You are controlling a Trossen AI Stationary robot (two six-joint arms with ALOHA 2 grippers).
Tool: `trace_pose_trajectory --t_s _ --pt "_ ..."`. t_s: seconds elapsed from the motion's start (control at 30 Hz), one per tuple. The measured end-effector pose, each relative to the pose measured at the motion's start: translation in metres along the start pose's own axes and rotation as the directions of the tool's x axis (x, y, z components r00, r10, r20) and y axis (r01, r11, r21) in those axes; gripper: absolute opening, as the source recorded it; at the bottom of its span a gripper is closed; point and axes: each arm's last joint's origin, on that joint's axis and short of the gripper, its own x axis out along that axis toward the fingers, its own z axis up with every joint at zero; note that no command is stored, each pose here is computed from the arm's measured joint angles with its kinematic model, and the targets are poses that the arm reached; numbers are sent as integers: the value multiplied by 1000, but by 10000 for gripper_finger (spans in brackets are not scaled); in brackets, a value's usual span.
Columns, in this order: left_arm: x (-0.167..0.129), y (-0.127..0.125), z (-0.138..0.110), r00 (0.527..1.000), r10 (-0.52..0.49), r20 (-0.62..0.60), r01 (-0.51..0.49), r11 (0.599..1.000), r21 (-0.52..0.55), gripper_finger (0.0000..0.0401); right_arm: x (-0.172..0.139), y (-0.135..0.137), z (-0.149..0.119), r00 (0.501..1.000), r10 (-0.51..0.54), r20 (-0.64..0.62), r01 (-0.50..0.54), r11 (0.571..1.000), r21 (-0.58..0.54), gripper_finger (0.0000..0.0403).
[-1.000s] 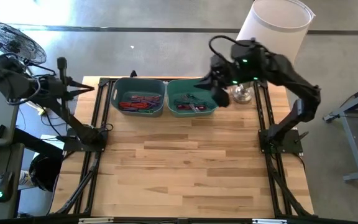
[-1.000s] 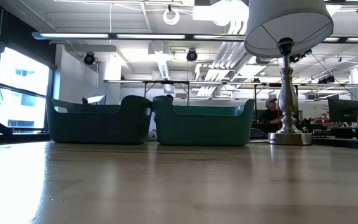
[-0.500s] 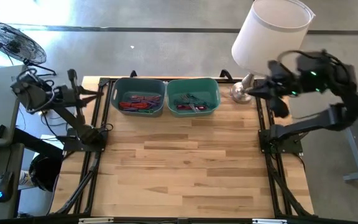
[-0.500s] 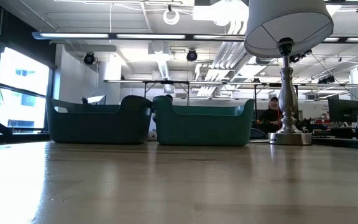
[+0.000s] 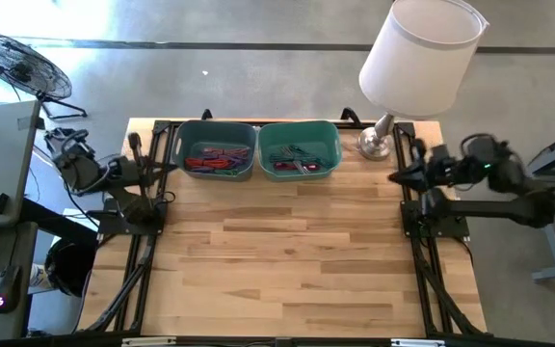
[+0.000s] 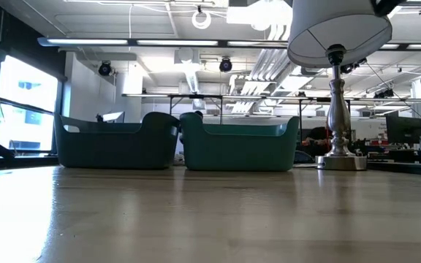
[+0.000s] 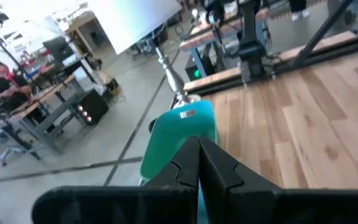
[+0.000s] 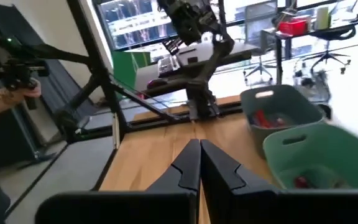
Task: Pick & Place USB Port
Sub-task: Return to Home Position
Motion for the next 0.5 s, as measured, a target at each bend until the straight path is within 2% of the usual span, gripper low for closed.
trace_pose_trajectory --t_s 0.13,0.27,0.5 --pt "10 -18 -13 999 -14 40 13 1000 22 0 18 -10 -35 997 68 49 -67 998 -11 0" --pt "21 -39 -31 1000 -15 13 14 998 69 0 37 -20 -67 984 115 134 -110 993 -46 0" --pt "33 -64 -64 998 -2 -55 3 1000 27 0 53 -33 -111 971 137 196 -135 991 -24 0"
